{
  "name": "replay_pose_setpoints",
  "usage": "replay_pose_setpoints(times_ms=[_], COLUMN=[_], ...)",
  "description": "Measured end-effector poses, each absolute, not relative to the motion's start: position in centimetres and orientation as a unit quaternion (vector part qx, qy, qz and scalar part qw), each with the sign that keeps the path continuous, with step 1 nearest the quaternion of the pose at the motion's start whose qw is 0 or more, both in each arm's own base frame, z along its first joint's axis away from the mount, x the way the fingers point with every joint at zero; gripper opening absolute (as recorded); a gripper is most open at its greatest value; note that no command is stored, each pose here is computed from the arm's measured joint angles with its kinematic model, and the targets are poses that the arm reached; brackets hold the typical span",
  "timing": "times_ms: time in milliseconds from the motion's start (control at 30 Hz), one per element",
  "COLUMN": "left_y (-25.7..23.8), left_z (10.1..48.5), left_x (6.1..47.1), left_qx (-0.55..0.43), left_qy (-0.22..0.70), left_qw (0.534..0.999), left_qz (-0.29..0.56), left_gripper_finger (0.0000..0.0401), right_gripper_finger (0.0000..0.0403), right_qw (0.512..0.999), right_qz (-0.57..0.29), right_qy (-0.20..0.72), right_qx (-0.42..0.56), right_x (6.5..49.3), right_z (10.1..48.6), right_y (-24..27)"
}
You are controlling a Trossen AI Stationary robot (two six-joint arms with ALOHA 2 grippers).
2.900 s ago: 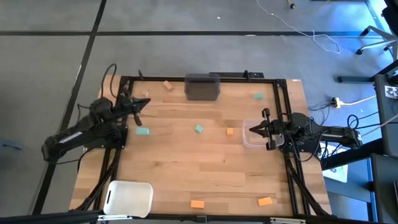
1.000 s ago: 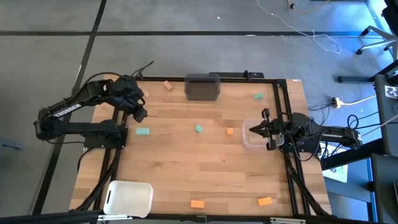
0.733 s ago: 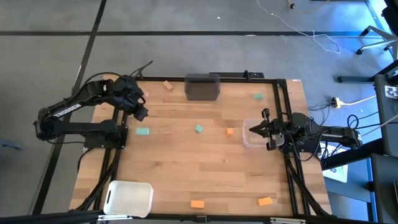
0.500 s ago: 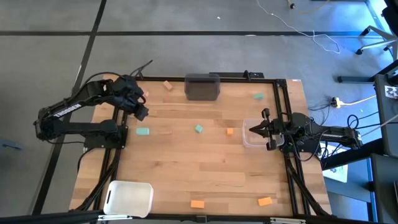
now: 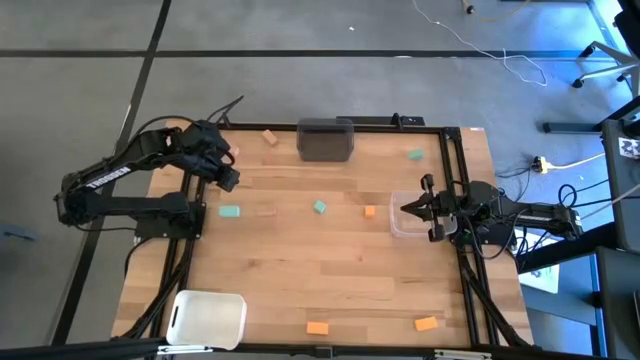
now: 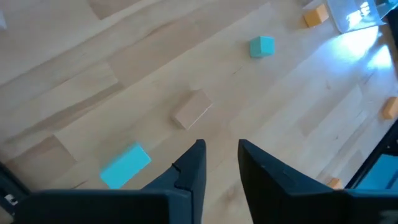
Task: Sort & place blocks by color
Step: Put the bottom brown block into the white bin
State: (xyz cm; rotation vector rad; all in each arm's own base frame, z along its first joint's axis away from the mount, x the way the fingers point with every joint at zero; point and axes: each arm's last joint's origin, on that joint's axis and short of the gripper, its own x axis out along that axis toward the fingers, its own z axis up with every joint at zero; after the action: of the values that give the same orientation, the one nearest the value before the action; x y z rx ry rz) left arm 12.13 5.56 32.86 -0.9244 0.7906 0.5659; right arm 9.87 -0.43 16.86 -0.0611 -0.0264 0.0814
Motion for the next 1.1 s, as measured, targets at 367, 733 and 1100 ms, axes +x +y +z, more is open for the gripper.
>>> replay_pose_setpoints(times_ms=[367,733,1100], left_y=[6.5,6.1,4.4], left_z=[32.4,30.8,27.6], left_x=[13.9,17.8,21.5], left_qx=[-0.39,-0.114,-0.017], left_qy=[0.375,0.464,0.558], left_qw=[0.804,0.877,0.829], left_qz=[0.247,0.056,0.034], left_gripper_finger=[0.0164,0.0165,0.0165], right_gripper_finger=[0.0016,0.0016,0.0016], right_qw=[0.999,0.999,0.999], right_qz=[0.041,0.041,0.041], right_qy=[-0.014,-0.013,-0.011], right_qx=[-0.03,-0.03,-0.03], right_x=[9.9,9.9,9.9], right_z=[16.9,16.9,16.8], right_y=[-0.4,-0.4,-0.4])
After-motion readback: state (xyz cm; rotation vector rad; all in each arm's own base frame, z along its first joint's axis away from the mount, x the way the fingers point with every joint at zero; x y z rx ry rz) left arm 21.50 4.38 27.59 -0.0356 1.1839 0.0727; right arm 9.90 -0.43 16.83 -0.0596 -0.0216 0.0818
